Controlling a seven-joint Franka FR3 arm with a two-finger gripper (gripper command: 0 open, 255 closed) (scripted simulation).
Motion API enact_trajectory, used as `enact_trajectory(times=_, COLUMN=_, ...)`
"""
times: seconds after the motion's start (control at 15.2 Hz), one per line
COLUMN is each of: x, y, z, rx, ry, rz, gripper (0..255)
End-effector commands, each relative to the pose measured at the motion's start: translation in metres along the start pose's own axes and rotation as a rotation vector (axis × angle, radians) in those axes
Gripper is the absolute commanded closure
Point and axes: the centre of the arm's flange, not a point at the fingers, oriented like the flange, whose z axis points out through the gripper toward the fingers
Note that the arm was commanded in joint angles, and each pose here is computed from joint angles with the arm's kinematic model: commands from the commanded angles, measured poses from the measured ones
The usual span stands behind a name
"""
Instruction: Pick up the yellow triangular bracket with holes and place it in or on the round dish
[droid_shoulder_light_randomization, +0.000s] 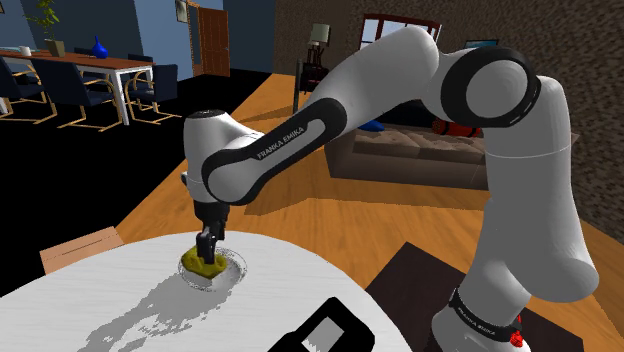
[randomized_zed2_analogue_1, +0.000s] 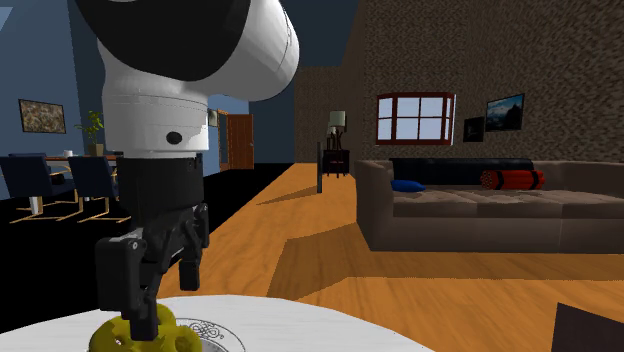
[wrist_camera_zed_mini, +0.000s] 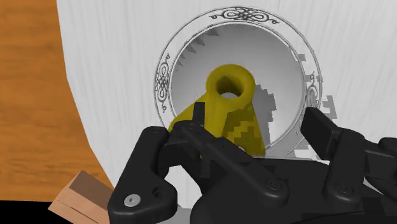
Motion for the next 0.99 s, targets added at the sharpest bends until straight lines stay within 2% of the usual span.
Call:
enact_trajectory(times=0.0, x=0.0, y=0.0, z=0.0, rx=0.0, ry=0.0, rz=0.0, gripper=0)
enact_trajectory(times=0.13, x=0.0, y=0.0, z=0.0, rx=0.0, ry=0.0, rz=0.0, gripper=0)
enact_trajectory(times=0.4, x=0.0, y=0.0, z=-0.05, rx=0.0, ry=0.0, rz=0.0, gripper=0)
enact_trajectory(times=0.92, x=0.0, y=0.0, z=-0.05, rx=0.0, ry=0.0, rz=0.0, gripper=0)
